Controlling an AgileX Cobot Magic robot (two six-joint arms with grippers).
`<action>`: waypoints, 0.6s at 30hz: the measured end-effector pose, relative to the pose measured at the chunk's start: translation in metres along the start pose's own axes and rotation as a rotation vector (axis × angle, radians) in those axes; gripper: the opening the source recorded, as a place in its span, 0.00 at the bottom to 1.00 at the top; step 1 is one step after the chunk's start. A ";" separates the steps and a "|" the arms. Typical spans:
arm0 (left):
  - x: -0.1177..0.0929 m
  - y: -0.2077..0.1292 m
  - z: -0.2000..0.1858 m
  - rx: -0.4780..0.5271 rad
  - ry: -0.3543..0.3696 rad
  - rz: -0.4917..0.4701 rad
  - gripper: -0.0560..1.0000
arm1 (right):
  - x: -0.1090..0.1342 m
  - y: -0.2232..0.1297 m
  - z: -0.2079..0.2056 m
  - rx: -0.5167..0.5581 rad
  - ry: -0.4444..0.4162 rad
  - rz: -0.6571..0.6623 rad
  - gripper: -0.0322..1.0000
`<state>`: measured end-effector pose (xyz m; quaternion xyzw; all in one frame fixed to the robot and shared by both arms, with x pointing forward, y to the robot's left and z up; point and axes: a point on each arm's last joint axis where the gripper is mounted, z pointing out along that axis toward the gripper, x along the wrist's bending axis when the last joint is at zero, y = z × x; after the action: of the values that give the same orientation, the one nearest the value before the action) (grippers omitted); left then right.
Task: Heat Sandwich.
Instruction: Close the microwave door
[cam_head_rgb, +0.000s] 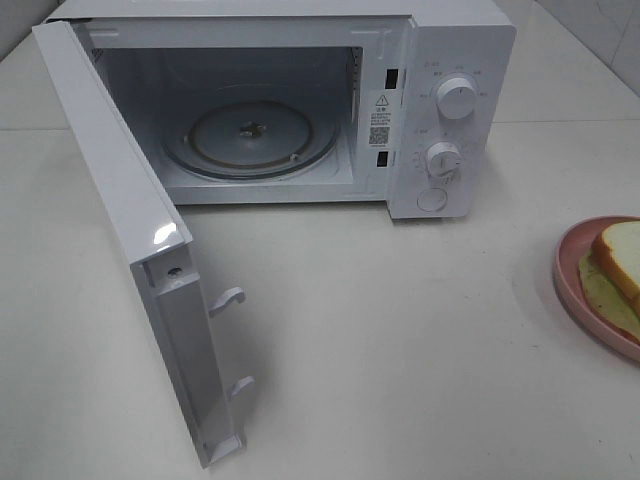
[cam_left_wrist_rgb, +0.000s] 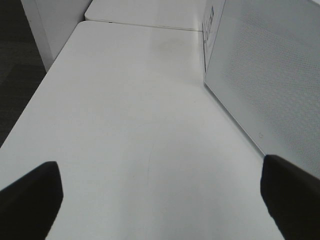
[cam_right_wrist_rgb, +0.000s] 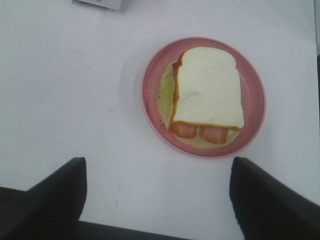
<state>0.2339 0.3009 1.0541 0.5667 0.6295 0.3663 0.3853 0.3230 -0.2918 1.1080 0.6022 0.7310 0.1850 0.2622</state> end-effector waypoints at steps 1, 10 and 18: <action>0.000 0.000 0.000 0.000 0.000 0.000 0.99 | -0.001 -0.002 -0.001 0.000 -0.001 0.002 0.77; 0.000 0.000 0.000 0.000 0.000 0.000 0.99 | -0.006 -0.029 -0.012 -0.036 -0.001 0.023 0.77; 0.000 0.000 0.000 0.000 0.000 0.000 0.99 | -0.009 -0.065 -0.006 -0.071 -0.027 0.074 0.77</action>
<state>0.2339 0.3009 1.0541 0.5667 0.6295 0.3663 0.3853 0.2695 -0.3135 1.0764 0.6214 0.6977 0.2123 0.2862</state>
